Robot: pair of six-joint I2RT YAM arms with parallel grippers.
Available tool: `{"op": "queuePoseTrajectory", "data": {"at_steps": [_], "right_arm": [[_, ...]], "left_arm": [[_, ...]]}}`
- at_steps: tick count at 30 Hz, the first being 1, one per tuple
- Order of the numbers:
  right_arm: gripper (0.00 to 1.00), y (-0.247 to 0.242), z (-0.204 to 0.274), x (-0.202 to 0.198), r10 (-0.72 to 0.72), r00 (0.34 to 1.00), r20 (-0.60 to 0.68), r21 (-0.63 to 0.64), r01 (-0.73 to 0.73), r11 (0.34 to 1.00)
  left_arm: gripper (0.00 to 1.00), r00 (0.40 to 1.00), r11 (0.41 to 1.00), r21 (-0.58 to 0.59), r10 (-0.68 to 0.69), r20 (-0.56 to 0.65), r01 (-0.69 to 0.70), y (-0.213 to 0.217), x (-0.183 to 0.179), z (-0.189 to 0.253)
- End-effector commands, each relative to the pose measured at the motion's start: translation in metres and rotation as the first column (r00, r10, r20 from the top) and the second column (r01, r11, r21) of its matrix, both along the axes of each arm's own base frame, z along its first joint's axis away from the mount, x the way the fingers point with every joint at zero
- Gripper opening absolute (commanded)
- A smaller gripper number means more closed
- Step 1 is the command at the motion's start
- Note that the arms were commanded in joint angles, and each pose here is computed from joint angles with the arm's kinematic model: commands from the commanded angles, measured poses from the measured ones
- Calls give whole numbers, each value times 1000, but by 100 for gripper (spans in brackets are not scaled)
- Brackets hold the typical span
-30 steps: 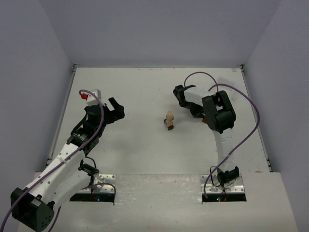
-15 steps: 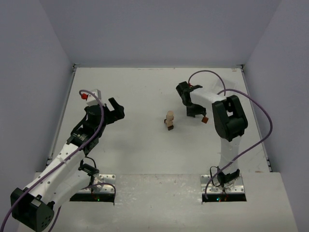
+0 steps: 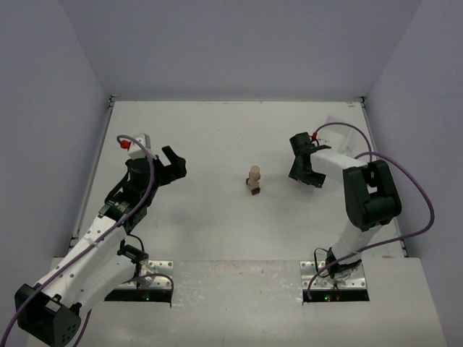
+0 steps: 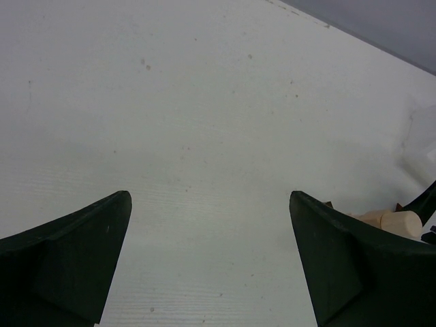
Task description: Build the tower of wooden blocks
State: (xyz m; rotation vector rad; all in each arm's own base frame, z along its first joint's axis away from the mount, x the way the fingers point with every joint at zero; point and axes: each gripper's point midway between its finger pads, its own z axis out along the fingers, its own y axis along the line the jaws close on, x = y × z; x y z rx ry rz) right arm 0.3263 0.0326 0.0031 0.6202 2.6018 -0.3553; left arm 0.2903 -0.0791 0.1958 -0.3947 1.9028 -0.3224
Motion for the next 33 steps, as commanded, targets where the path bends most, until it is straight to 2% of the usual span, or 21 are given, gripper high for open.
{"op": "queuePoseTrajectory", "data": {"at_steps": [1, 6, 20, 22, 24, 25, 27, 29, 33], "right_arm": [[77, 7, 3, 22, -69, 990, 123, 85, 59, 995], [83, 1, 3, 25, -95, 986, 134, 77, 85, 993], [83, -6, -2, 33, -123, 981, 148, 105, 108, 989], [79, -6, -2, 34, -122, 981, 152, 107, 107, 989], [61, -6, -2, 34, -123, 981, 152, 106, 107, 989], [61, -6, -2, 34, -123, 980, 154, 105, 108, 989], [47, -6, -2, 34, -124, 980, 155, 104, 109, 989], [39, -7, -1, 34, -123, 980, 156, 101, 108, 989], [33, -9, -2, 33, -123, 980, 154, 95, 109, 989]], "left_arm": [[100, 999, 1000, -16, -2, 47, 3, 0, 3, 12], [100, 999, 1000, -15, -3, 46, 3, 0, 4, 11], [100, 999, 1000, -10, 3, 35, -2, 0, 6, 8], [100, 999, 1000, -8, 6, 32, -5, 0, 6, 8], [100, 999, 1000, -8, 9, 30, -9, 1, 6, 7], [100, 1000, 1000, -7, 9, 29, -9, 1, 6, 7], [100, 1000, 1000, -6, 11, 25, -11, 1, 7, 6], [100, 1000, 1000, -5, 10, 23, -9, 0, 7, 6], [100, 1000, 1000, -6, 10, 23, -10, 0, 7, 6]]}}
